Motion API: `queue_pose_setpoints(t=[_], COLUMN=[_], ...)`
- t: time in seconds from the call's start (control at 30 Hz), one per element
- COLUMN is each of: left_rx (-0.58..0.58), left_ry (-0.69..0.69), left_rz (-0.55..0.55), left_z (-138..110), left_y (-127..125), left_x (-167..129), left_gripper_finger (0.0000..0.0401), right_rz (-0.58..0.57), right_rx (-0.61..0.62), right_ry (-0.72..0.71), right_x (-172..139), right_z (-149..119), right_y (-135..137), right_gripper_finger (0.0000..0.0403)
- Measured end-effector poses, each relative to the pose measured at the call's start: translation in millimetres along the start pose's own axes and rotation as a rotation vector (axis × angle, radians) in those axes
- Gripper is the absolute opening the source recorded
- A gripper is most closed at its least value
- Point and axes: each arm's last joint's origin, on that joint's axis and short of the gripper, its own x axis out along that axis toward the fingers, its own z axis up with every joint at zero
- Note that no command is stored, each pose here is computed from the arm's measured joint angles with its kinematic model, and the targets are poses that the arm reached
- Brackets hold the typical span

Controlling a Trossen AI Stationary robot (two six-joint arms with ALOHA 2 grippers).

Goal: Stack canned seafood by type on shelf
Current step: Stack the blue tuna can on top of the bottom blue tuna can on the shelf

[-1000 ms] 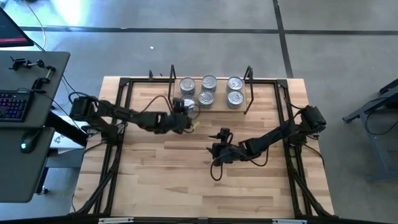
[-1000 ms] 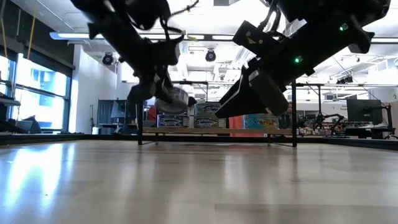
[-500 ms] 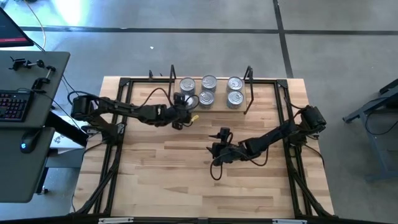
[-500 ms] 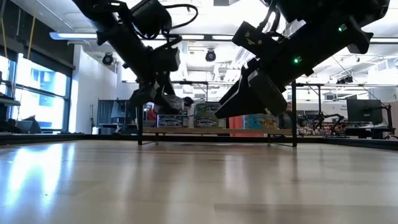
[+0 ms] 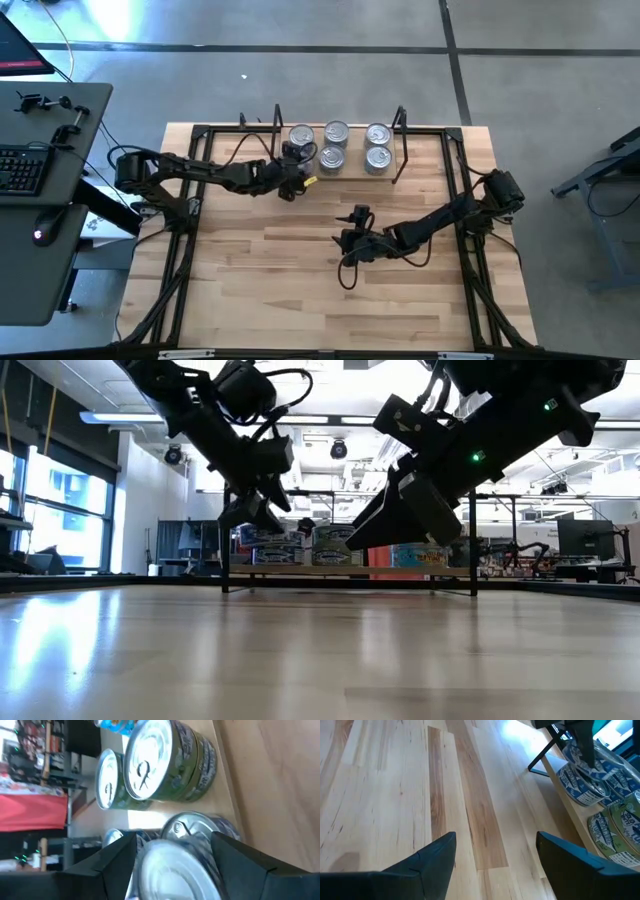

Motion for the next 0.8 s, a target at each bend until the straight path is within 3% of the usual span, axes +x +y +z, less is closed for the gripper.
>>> queue_pose_setpoints(t=[0.27, 0.5, 0.63, 0.8], left_rx=[0.021, -0.037, -0.092, -0.193], left_ry=[-0.052, -0.044, 0.042, 0.199], left_rz=[0.034, -0.064, -0.078, -0.179], left_z=[5, 35, 50, 35], left_y=[4, 3, -2, -16], left_x=[-1, -25, -50, -84], left_gripper_finger=[0.025, 0.025, 0.025, 0.0246], right_rz=[0.0, 0.001, 0.004, 0.006], right_rx=[0.007, 0.008, 0.032, 0.037], right_ry=[0.0, 0.0, 0.001, 0.004], right_x=[0, 0, 0, 0], right_z=[0, 0, 0, -1], right_y=[0, 0, 0, 0], right_gripper_finger=[0.0268, 0.0268, 0.0268, 0.0268])
